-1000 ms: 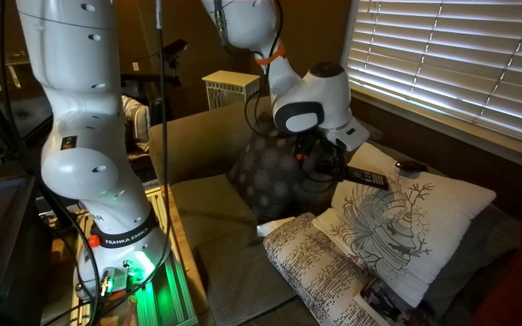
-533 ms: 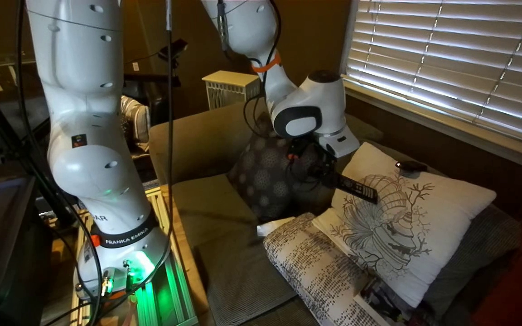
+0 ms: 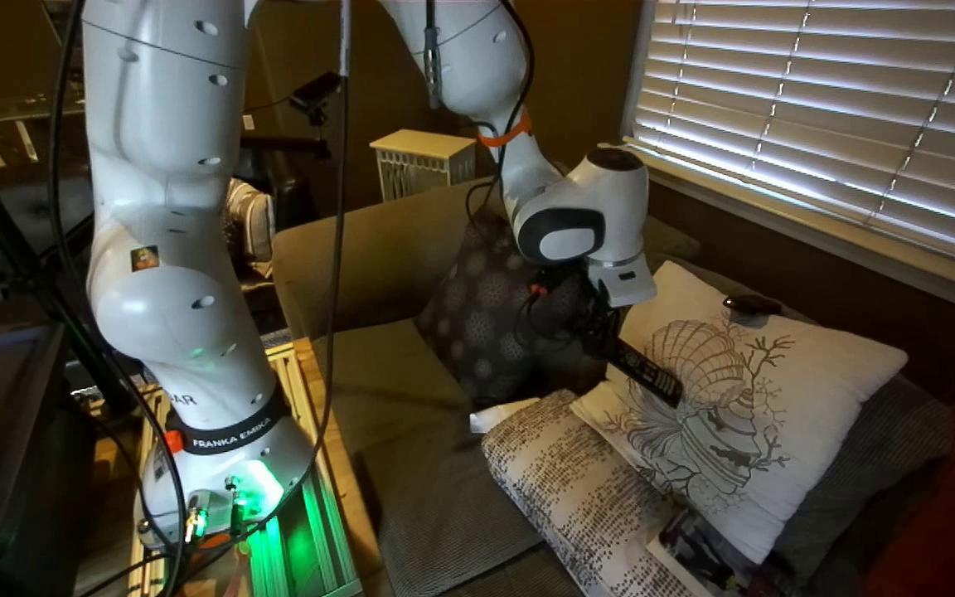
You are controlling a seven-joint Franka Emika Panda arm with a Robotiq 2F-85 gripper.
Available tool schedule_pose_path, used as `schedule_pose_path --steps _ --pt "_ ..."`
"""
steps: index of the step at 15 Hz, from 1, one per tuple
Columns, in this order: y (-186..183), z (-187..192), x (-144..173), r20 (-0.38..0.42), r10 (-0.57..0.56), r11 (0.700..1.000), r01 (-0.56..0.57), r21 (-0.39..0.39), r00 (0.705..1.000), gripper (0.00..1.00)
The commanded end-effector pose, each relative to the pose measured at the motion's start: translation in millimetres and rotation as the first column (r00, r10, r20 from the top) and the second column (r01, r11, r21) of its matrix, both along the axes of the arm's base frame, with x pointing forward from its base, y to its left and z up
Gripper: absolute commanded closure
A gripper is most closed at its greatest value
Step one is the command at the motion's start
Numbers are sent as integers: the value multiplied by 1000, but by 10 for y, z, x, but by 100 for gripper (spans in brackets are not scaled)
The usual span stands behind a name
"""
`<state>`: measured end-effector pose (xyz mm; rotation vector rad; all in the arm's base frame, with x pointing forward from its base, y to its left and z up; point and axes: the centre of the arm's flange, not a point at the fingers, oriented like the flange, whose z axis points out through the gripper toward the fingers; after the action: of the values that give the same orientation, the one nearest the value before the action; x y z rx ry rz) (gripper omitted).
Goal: Put the remotes on top of the pillow
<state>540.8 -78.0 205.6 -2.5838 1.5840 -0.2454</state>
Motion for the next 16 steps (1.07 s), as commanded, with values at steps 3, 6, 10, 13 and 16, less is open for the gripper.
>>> schedule_pose_path --steps 3,6,10,13,16 --pt "-106 -217 277 -80 -130 991 131 6 988 60" --pt "-204 -350 310 -137 -197 980 200 9 971 60" --pt "-281 -517 373 -202 -248 966 257 21 947 60" --pt "-306 -594 440 -238 -265 961 277 19 934 60" --pt "-312 -620 494 -254 -271 958 285 17 928 10"
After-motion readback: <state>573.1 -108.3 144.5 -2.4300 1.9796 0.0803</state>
